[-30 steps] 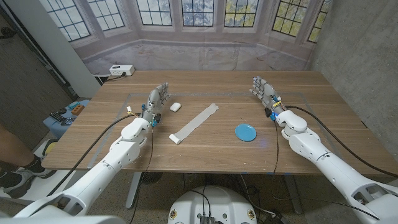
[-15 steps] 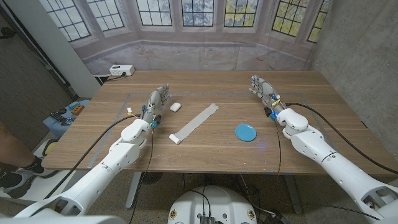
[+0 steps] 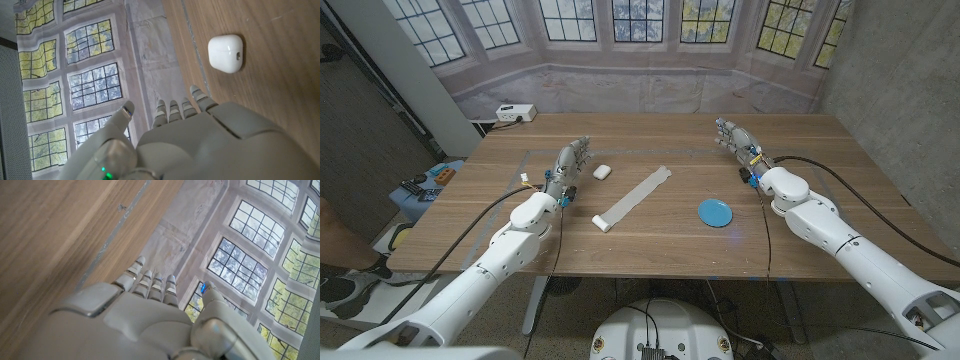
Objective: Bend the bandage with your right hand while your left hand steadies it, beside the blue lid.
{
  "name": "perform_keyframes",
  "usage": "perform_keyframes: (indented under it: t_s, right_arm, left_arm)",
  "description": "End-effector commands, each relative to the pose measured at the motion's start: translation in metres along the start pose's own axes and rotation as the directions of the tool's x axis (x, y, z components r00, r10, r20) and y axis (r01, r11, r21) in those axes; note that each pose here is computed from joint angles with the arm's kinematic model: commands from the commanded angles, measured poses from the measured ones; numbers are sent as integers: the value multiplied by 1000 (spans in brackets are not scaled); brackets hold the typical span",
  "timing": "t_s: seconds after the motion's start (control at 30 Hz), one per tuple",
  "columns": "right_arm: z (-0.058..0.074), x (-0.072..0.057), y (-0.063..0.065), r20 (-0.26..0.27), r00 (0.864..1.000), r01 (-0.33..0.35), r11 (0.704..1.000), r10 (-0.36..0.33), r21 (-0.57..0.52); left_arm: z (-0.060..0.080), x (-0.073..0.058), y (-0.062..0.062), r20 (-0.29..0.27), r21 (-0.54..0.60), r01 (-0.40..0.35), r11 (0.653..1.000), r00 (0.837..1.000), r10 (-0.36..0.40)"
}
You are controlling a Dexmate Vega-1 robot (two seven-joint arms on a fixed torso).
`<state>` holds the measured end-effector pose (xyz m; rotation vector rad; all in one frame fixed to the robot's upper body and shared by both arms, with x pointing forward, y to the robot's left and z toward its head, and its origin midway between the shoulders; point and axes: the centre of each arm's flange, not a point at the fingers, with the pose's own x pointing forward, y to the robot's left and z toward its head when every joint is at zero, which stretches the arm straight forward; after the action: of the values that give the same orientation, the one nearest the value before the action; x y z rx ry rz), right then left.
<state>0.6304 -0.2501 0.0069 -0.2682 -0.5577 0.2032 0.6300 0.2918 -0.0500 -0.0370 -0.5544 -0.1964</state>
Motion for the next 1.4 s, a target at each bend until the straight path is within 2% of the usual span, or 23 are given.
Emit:
perform_keyframes:
  t_s: [0.03,0.17,0.33,0.6,0.9,1.0,1.1,1.4]
  right_arm:
    - [19,6,11,-22,1000,6,992,-9,-126]
    - [24,7,16,-25,1000,10,988,-14,-156]
    - [29,6,23,-4,999,40,979,-41,-199]
    - [40,4,34,-5,998,55,954,-59,-294]
    - [49,3,48,-41,997,48,919,-70,-392]
    - [53,3,53,-57,995,52,896,-85,-441]
    - [57,4,58,-76,992,47,862,-99,-505]
    - [63,7,68,-81,990,46,816,-113,-576]
  left_arm:
    - [6,-2,5,12,11,-8,1000,1000,8]
    - [7,-5,6,13,13,-8,1000,1000,8]
    - [7,-9,6,19,5,-24,1000,1000,24]
    - [7,-13,5,21,10,-23,1000,1000,23]
    - [9,-18,9,41,10,-52,999,998,52]
    - [9,-21,12,43,17,-63,998,997,63]
    - [10,-24,15,51,17,-80,997,996,79]
    - [11,-33,20,55,23,-116,993,992,115]
